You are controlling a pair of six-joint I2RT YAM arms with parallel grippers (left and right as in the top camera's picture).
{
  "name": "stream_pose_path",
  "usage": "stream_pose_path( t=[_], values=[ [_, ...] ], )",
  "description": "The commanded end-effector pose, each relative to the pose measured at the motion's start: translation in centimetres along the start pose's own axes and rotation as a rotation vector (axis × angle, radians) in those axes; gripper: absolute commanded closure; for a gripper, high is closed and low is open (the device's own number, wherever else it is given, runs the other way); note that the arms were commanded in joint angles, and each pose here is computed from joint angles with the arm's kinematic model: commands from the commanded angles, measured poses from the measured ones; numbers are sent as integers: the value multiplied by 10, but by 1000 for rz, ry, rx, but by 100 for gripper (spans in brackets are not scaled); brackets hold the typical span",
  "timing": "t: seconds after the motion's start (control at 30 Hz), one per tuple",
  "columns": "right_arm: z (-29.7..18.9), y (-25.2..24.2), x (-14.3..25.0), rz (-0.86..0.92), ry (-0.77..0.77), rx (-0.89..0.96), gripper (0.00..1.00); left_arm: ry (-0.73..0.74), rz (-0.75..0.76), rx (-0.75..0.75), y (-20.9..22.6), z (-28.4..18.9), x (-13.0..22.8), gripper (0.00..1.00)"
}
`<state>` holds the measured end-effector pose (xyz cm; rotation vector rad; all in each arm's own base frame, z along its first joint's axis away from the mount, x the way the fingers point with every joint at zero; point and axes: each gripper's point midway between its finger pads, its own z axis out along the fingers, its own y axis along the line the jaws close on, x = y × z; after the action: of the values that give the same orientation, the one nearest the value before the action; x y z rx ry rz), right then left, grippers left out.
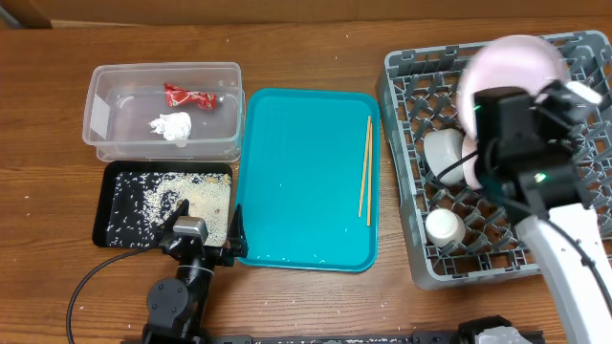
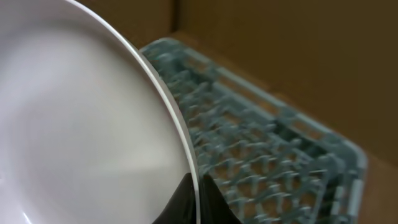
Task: Sort waste into correct bins and load items into the dishwasher
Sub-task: 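Lift the pink plate and stand it upright in the dish rack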
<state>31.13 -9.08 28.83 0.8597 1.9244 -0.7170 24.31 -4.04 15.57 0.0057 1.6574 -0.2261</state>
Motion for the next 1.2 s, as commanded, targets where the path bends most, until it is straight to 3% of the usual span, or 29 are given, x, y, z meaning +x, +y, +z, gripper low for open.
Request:
stream_pose_path(
  t=[0.0,0.4,0.7,0.8,0.9,1.17],
  values=[
    [23,-33,-17,-6,-61,201,96,-11,17,-20,4,0,-2,0],
    [94,-23,19,-344,68,376,96,-11,17,-20,4,0,-2,0],
    [78,6,23,-427,22,336,96,-11,17,-20,4,0,-2,0],
    [66,22,24,-457,-10,302,76,-11,17,-20,4,0,-2,0],
    [55,36,26,-478,-32,267,67,-11,17,-20,4,0,-2,0],
    [17,76,36,-547,-100,147,66,-11,17,-20,4,0,-2,0]
  ],
)
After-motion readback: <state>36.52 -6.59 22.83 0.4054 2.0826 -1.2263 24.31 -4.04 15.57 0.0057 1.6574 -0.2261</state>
